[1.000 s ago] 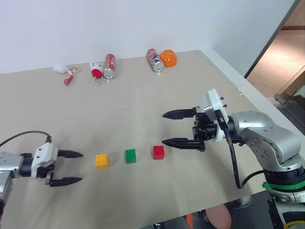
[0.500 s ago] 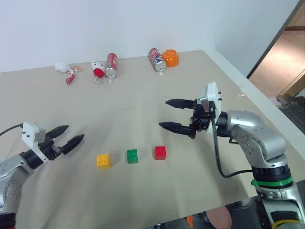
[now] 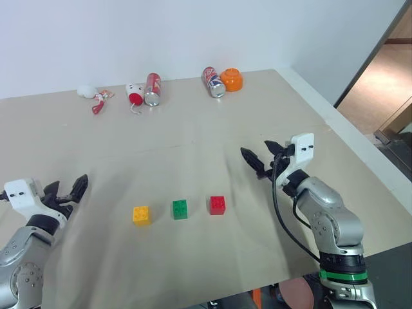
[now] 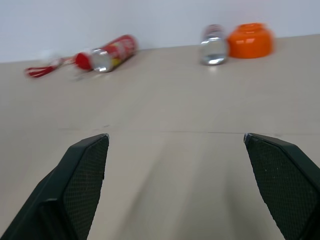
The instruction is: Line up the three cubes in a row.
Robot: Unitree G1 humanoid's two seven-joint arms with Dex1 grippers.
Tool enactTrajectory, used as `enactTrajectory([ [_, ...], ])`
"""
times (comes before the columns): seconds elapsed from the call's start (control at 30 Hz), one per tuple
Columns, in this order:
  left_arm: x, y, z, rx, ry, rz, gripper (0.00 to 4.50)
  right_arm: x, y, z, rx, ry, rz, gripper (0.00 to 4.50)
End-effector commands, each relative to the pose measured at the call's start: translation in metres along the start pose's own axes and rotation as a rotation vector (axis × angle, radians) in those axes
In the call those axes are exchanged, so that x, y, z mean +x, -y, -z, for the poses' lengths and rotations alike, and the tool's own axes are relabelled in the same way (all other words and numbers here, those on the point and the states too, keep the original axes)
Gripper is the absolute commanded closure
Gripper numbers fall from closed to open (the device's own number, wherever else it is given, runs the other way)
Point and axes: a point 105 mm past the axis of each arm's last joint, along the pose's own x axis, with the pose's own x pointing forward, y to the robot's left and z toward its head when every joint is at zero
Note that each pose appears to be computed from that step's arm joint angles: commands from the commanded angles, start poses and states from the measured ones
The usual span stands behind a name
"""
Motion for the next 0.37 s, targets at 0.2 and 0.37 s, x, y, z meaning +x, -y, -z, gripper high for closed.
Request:
enactTrajectory([
  [0.2, -0.007, 0.009, -0.003, 0.041, 0.031, -0.001, 0.04, -0.012, 0.021, 0.011, -0.012, 0.024, 0.202, 0.0],
  [0.37, -0.002, 0.019, 0.002, 0.044, 0.01, 0.058, 0.04, -0.013, 0.022, 0.016, 0.025, 0.023, 0.236, 0.0],
])
